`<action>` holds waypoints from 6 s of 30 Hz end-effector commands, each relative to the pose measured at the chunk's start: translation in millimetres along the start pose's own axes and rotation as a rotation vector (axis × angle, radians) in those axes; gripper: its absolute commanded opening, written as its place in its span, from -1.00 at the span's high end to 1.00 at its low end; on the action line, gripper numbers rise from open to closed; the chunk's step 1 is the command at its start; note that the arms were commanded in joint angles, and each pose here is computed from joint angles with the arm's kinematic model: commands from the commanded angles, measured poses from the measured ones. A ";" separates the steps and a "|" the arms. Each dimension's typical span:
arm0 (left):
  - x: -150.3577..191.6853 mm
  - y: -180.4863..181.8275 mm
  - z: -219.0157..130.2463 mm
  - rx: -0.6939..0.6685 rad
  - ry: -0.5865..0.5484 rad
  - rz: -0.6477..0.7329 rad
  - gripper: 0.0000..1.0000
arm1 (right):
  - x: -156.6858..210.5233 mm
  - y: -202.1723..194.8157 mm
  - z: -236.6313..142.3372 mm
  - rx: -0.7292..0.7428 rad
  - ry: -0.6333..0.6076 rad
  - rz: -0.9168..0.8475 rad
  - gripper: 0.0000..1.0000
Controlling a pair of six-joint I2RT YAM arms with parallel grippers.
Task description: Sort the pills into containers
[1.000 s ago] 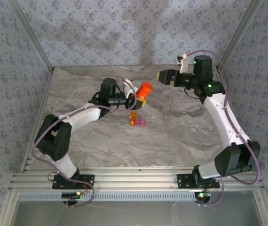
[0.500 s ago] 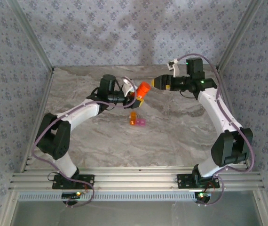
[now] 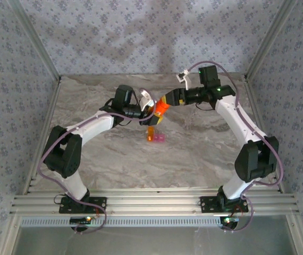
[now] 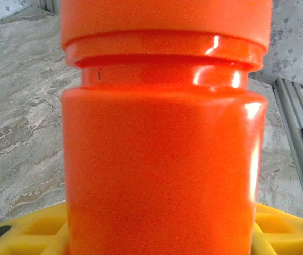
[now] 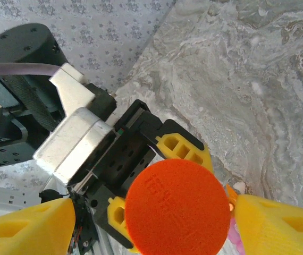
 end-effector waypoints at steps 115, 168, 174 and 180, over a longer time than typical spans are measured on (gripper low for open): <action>-35.3 -3.9 -7.2 0.030 -0.125 0.102 1.00 | -2.9 15.8 -8.4 0.166 -0.066 0.128 -0.17; -41.1 -10.4 -9.1 0.081 -0.118 0.110 1.00 | -2.7 -3.4 20.2 0.152 0.002 0.165 0.13; -40.2 -7.4 -7.2 0.077 -0.109 0.107 1.00 | 18.4 -8.6 38.9 0.290 -0.043 0.312 0.19; -40.3 -6.8 -6.9 0.076 -0.108 0.108 1.00 | 19.5 -8.5 39.1 0.297 -0.070 0.332 0.14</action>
Point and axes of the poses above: each hand's point on the last joint's axis, 136 mm out from that joint toward the fingers, its own z axis out along the fingers, its own y axis along the line the jaws close on, x = y × z, the point moved 7 cm from there along -z, back along the fingers, and after that the axes turned 2 degrees about z, right-handed, at the moved point
